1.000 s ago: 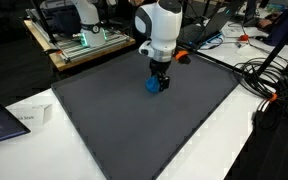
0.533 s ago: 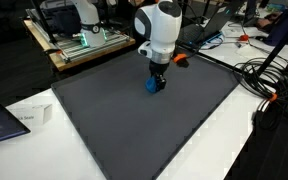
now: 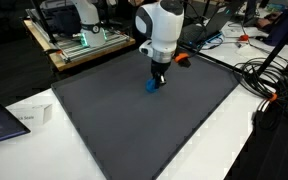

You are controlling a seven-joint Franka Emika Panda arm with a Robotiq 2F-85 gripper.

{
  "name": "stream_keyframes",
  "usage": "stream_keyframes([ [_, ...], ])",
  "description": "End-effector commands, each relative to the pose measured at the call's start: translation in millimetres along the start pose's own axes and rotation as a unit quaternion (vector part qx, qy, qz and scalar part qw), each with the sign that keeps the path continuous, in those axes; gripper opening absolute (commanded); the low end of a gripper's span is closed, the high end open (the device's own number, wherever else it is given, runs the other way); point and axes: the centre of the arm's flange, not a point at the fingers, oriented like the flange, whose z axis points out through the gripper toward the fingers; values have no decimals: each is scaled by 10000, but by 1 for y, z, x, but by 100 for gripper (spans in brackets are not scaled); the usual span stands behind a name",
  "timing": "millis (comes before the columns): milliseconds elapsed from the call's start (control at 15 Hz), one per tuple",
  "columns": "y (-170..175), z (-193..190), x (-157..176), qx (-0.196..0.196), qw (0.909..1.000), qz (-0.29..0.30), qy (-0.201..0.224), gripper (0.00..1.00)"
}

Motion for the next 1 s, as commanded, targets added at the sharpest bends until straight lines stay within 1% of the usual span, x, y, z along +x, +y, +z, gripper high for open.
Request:
stream_keyframes([
  [0, -8, 7, 3, -42, 9999, 116, 82, 25],
  [67, -7, 7, 3, -34, 9999, 113, 68, 45],
  [133, -7, 7, 4, -38, 9999, 112, 84, 47],
  [333, -4, 3, 4, -17, 10000, 14, 48, 66],
  [400, -3, 1, 5, -8, 10000, -26, 14, 73],
  [533, 1, -5, 4, 14, 9997, -224, -34, 88],
  [667, 3, -10, 6, 40, 9992, -394, -21, 100],
  [933, 8, -27, 8, 134, 9964, -828, -110, 100],
])
